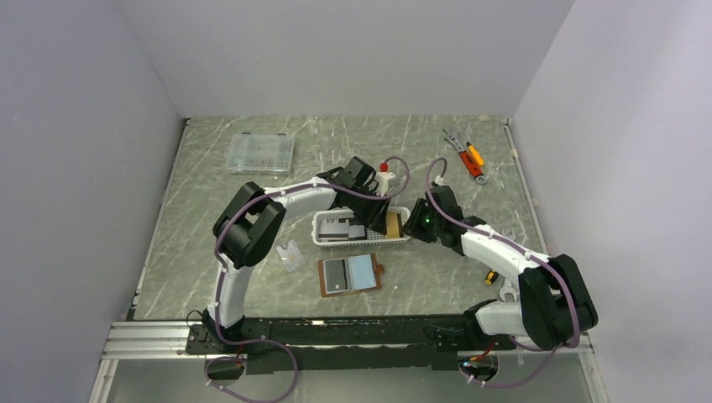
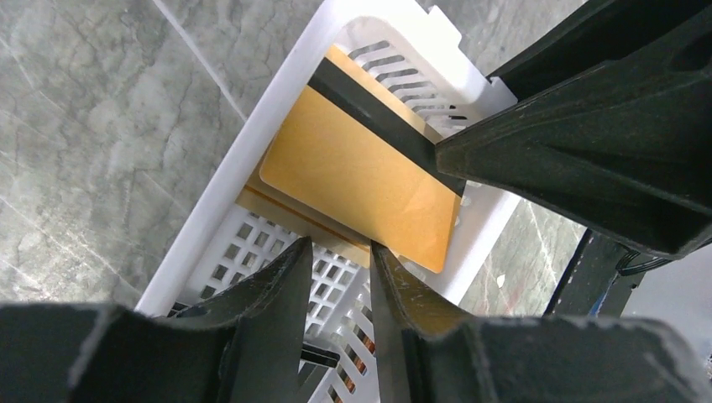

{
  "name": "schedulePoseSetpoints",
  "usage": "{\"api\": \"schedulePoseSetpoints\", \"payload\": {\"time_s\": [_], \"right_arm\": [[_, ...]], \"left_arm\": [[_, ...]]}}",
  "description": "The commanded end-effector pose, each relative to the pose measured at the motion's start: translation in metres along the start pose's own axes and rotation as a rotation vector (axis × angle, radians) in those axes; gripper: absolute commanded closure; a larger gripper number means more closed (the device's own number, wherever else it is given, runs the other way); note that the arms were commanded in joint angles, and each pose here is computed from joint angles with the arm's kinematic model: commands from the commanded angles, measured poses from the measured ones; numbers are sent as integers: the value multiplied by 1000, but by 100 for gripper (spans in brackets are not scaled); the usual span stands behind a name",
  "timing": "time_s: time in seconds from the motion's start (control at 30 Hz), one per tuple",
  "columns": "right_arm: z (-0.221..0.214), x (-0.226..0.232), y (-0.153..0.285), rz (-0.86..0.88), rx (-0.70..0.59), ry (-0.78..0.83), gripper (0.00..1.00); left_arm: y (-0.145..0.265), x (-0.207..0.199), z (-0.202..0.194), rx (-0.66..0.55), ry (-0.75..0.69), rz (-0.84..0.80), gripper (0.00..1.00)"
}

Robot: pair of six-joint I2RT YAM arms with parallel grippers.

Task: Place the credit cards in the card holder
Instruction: Pick up the credit card from the storage box.

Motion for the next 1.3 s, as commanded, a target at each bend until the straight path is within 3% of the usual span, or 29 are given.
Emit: {"api": "schedulePoseSetpoints", "payload": {"time_s": [0.0, 0.37, 0.67, 0.8, 0.9, 1.27], "right_arm": [[-3, 1, 0, 40, -14, 5, 67], [0, -5, 3, -22, -32, 14, 54], [39, 7, -10, -12, -71, 82, 54], [34, 5, -25, -12, -33, 73, 59], [27, 1, -28, -19, -24, 64, 63], [-4, -14, -17, -64, -22, -54, 81]], "left_arm": [[15, -9, 3, -21, -50, 4, 63], [14, -1, -1, 0, -83, 53, 64], [22, -13, 5, -47, -27, -48, 63], [15, -7, 5, -41, 23, -57, 60], [8, -1, 3, -27, 64, -39, 45], [-15, 11, -1, -3, 114, -24, 45]]}}
Point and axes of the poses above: each gripper's point midway between its finger pads, its own y axis back along the fingers, its own x axis along the line the jaws close on, z = x × y, the point moved 8 cm from there along y, back along the fingers, and after that the axes turned 12 degrees about y, right-handed, at the moved point
